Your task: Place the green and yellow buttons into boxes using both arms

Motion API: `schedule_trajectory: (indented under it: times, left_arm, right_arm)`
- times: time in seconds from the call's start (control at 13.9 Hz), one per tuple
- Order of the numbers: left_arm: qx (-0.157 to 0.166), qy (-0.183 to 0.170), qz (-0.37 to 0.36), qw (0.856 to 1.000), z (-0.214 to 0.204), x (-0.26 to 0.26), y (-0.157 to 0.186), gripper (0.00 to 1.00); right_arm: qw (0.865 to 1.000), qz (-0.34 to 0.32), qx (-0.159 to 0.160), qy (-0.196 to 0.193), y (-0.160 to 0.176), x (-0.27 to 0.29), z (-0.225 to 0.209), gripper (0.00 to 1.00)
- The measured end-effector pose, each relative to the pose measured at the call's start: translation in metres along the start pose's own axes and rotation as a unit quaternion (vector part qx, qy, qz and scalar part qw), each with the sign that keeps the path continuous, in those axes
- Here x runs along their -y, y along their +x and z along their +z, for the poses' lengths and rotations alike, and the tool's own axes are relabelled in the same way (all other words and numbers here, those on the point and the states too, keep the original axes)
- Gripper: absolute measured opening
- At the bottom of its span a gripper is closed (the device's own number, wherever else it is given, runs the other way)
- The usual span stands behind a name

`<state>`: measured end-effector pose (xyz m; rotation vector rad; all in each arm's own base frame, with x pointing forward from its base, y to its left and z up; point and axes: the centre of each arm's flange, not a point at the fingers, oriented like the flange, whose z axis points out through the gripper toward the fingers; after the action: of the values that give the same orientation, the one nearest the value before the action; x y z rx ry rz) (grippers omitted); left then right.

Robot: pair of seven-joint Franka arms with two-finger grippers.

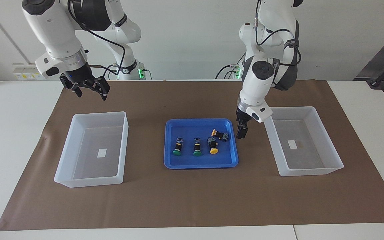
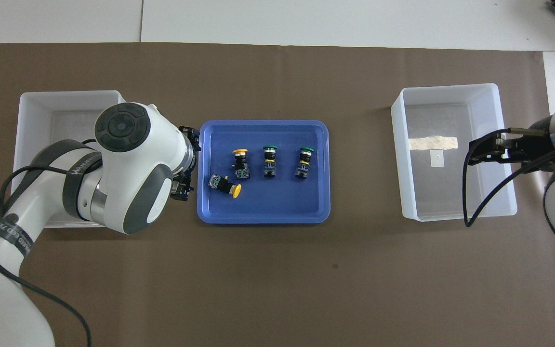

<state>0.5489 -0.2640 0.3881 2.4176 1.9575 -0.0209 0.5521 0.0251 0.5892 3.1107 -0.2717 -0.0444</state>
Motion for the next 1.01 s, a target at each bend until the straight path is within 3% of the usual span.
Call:
schedule_trajectory:
  times: [0.36,0.72,1.01]
  left_arm:
    - [-0.001,0.017,-0.026,1.000,0.055,0.005,-0.047,1.00]
    - [0.001,0.010,-0.037,0.999,0.066,0.003,-0.043,1.00]
    - [0.003,0.006,-0.043,0.999,0.079,0.001,-0.043,1.00]
  right_arm:
    - [1.000,0.000,0.000,0.000,0.000,0.000,0.000,1.00]
    - [1.000,-0.009,-0.025,0.006,0.005,0.015,0.010,1.00]
    - [0.999,-0.003,-0.041,0.013,0.005,0.070,0.034,1.00]
